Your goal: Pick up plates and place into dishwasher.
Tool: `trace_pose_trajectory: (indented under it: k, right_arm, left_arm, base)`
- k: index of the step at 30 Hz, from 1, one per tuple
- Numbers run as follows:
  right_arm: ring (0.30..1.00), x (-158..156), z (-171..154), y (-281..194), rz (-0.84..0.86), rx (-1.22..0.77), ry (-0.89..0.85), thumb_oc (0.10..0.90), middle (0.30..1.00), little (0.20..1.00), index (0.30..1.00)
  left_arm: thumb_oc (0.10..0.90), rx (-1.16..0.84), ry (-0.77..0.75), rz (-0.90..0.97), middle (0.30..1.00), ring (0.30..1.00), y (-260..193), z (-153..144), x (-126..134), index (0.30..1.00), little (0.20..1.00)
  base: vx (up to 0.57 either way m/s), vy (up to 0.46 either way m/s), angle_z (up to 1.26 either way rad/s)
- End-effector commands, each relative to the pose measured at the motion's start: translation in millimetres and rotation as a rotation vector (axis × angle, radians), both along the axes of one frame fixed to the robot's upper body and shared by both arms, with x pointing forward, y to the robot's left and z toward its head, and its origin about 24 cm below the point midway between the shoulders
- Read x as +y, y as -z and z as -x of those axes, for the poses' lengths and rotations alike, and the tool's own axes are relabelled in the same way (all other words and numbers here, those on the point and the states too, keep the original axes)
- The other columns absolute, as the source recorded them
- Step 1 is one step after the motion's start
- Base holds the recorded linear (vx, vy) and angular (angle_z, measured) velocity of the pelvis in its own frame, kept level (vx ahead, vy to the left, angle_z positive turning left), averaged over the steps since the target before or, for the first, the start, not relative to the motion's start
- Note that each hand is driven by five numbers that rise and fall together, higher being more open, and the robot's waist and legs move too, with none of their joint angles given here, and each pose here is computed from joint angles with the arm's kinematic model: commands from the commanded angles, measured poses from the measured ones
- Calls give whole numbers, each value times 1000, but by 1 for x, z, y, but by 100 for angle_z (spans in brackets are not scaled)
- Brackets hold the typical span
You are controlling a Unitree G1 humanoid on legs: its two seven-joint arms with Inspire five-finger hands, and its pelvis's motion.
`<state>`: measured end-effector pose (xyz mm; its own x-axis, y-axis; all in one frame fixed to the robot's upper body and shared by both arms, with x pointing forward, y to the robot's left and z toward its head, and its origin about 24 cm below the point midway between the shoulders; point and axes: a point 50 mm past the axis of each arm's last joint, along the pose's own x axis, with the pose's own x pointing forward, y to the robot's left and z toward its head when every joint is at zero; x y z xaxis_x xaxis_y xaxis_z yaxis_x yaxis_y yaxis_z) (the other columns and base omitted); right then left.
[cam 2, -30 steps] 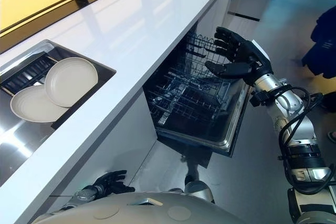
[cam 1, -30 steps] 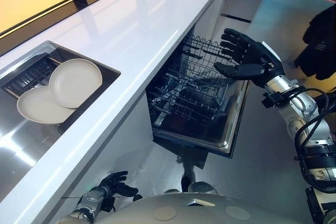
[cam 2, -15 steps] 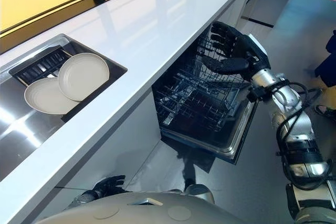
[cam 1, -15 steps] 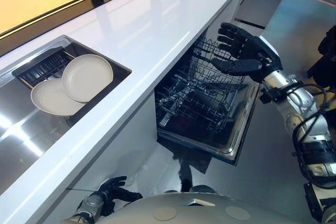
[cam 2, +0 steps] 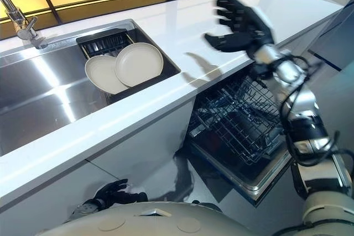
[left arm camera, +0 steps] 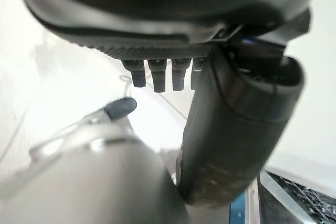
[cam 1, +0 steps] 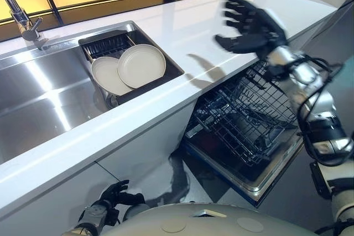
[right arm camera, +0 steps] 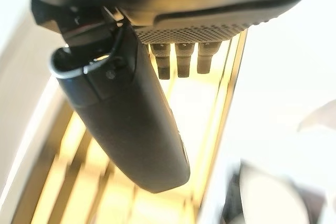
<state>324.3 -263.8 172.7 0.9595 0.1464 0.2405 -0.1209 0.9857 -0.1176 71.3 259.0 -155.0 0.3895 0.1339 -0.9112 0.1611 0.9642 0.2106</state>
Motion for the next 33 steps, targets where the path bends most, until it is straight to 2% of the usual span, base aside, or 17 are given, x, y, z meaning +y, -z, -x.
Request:
trace_pose_trajectory:
  k: [1, 6, 12, 23, 25, 27, 31, 33]
  right_arm:
    - [900, -2, 13, -53, 72, -277, -55, 800, 900, 900, 900]
    - [900, 19, 12, -58, 93, -265, -179, 800, 900, 900, 900]
    - [900, 27, 9, -61, 87, -263, -204, 800, 900, 900, 900]
    - [900, 24, 10, -64, 112, -302, -150, 800, 900, 900, 900]
    - [900, 35, 11, -78, 226, -410, -147, 800, 900, 900, 900]
    - [900, 56, 13, -87, 329, -476, -218, 800, 900, 900, 900]
    - [900, 145, 42, -111, 532, -461, -752, 800, 900, 900, 900]
    - [900, 157, 49, -119, 543, -435, -853, 800, 900, 900, 900]
  left_arm:
    - [800, 63, 38, -56, 900, 900, -4, 11, 21, 900, 900]
    - [800, -17, 62, 17, 900, 900, -5, -14, 6, 900, 900]
    - [800, -42, 106, 54, 900, 900, -3, -23, -11, 900, 900]
    - [800, 34, 50, -29, 900, 900, -2, -6, 7, 900, 900]
    - [800, 36, 46, -37, 900, 900, -2, -6, 8, 900, 900]
    - [800, 32, 47, -36, 900, 900, -3, -7, 9, 900, 900]
    - [800, 28, 76, -24, 900, 900, -6, -11, 14, 900, 900]
    - [800, 30, 85, -11, 900, 900, -6, -11, 13, 900, 900]
  base:
    - [-6, 18, -54]
    - [10, 8, -43]
    - [2, -3, -2]
    - [-1, 0, 1]
    - [-2, -11, 2]
    - [-15, -30, 2]
    - [-5, -31, 1]
    - [37, -1, 15]
